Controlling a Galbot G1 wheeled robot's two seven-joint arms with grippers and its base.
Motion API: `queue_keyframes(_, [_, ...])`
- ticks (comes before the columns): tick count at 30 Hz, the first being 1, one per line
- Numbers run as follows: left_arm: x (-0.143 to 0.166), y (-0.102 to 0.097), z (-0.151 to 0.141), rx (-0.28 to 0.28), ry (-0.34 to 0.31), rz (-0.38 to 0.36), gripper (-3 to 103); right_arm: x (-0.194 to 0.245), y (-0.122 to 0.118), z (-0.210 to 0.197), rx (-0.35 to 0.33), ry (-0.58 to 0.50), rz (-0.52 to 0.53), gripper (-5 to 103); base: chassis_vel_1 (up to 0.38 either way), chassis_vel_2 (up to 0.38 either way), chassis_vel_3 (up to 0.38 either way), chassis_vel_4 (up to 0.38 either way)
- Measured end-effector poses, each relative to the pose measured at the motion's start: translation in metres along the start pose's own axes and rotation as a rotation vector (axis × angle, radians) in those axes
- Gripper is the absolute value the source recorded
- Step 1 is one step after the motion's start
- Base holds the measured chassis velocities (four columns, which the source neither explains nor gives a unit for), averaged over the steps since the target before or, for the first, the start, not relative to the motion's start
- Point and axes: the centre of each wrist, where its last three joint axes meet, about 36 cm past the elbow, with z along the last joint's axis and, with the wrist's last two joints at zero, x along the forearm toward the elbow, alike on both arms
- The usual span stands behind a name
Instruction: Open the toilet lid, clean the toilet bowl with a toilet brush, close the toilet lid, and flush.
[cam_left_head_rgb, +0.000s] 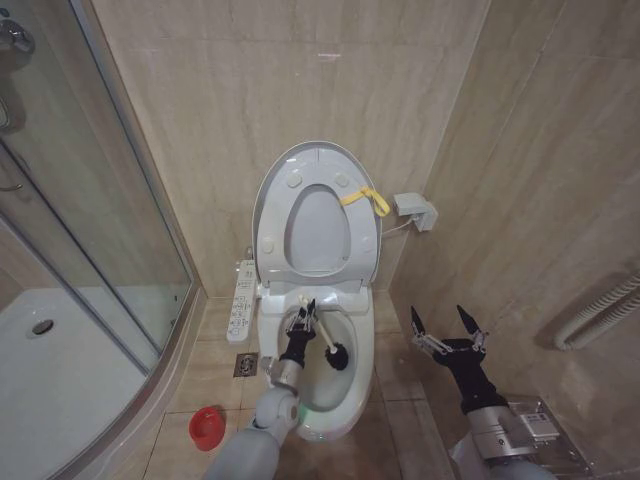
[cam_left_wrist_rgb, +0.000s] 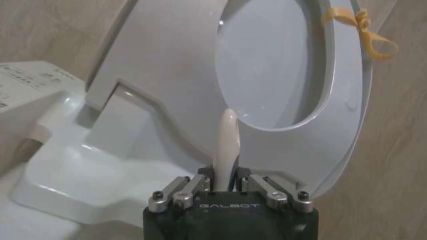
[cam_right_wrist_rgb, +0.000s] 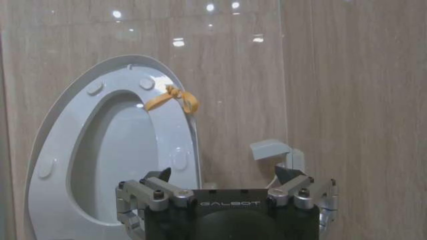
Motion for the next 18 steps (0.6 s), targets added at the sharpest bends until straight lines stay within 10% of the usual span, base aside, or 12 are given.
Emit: queue_keyframes(18, [-0.007, -0.017, -0.002, 0.039, -0.021, 0.021, 20, 0.000, 0.000, 0.000, 0.000, 0.000, 0.000, 100, 0.000, 0.000, 0.000, 0.000])
